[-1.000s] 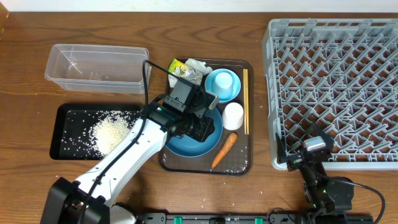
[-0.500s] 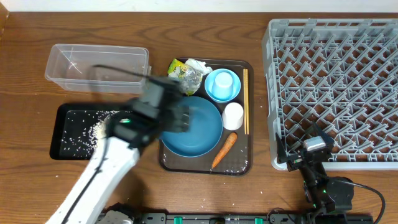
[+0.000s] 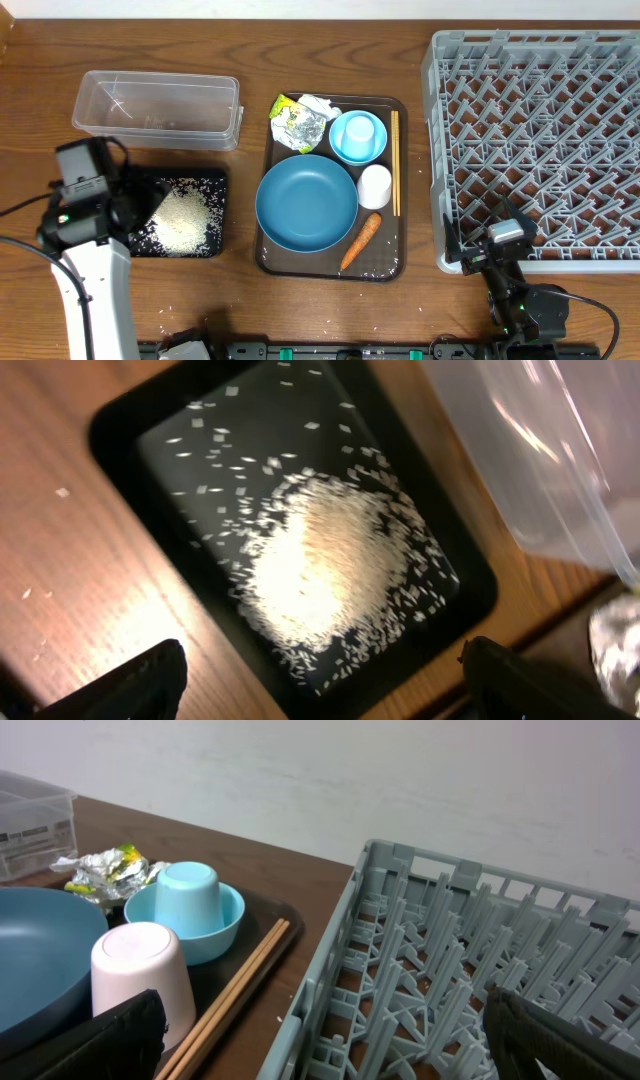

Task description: Sort waste into correct bins and load items into the dishwasher rack

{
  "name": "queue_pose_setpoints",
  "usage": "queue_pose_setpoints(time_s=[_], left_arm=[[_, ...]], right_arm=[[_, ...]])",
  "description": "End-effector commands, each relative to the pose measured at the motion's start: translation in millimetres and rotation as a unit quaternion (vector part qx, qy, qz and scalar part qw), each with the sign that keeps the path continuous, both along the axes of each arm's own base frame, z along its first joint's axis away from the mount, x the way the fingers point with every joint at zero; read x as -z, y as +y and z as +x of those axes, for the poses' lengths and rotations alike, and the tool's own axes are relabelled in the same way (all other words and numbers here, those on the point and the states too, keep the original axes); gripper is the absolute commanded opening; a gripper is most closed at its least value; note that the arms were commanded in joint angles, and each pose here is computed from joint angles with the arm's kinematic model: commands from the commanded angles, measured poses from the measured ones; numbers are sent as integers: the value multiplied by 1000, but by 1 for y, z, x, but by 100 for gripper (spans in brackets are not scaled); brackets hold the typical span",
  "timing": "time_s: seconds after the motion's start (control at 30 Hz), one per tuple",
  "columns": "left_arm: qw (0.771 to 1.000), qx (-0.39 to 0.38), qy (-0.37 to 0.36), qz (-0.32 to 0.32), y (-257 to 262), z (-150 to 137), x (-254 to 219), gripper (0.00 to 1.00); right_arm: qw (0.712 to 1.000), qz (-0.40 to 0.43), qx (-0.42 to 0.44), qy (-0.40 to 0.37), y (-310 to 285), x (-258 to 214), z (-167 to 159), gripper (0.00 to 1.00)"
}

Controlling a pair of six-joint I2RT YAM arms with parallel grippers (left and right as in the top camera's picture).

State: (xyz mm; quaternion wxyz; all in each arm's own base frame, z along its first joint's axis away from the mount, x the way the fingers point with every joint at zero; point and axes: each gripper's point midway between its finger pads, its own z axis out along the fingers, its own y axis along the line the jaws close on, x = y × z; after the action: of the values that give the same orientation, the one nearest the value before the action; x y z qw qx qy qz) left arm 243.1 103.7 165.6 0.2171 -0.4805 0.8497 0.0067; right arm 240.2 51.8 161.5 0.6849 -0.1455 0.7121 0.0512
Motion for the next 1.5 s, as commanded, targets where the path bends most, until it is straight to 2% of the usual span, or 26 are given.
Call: queue_pose_setpoints(time_s=[0.0,0.1,0.2,0.3,0.43,0.57,0.67,0.8,0.9,0.97,1.07,1.13,1.23,1.37,1.47], left_arm=[[999,-32,-5,-13,8,-2,-2,92],[999,-38,-5,-13,11,-3,-2,93],[999,-38,-5,-13,11,-3,-2,94],[999,-38,-5,-13,11,-3,-2,94],[999,-38,-5,-13,11,-3,-2,95],[999,-38,-5,-13,11,-3,-2,95],[999,-38,-5,-13,11,-3,-2,95],[999,-38,-5,-13,11,-3,-2,95],[999,-38,-5,-13,11,-3,-2,95],[999,-38,-5,-13,11,-3,-2,96],[999,-38,-5,-13,11,-3,-2,95],[999,-38,-5,-13,11,-3,-2,95],[999,-38,-5,-13,11,-3,-2,95],[999,-38,-5,-13,11,-3,-2,95],[999,-38,-5,-13,11,-3,-2,96]], right_arm=[[1000,10,-15,1,6,-1,-2,99],[991,53,-110,-57,36,-36,-15,99],[964,69,-227,-117,67,-70,-44,99],[933,55,-292,-202,80,-106,-73,99],[911,61,-285,-292,74,-146,-94,99],[921,95,-226,-301,56,-170,-83,99],[927,94,-214,-292,54,-188,-75,99],[935,79,-236,-253,64,-217,-58,99],[930,64,-289,-215,81,-239,-42,99],[929,62,-319,-178,91,-250,-23,99],[939,85,-326,-72,99,-252,28,99],[943,84,-323,10,105,-240,59,99],[934,81,-316,148,120,-208,92,99],[910,59,-288,293,144,-161,113,99],[889,43,-292,350,166,-135,114,99]])
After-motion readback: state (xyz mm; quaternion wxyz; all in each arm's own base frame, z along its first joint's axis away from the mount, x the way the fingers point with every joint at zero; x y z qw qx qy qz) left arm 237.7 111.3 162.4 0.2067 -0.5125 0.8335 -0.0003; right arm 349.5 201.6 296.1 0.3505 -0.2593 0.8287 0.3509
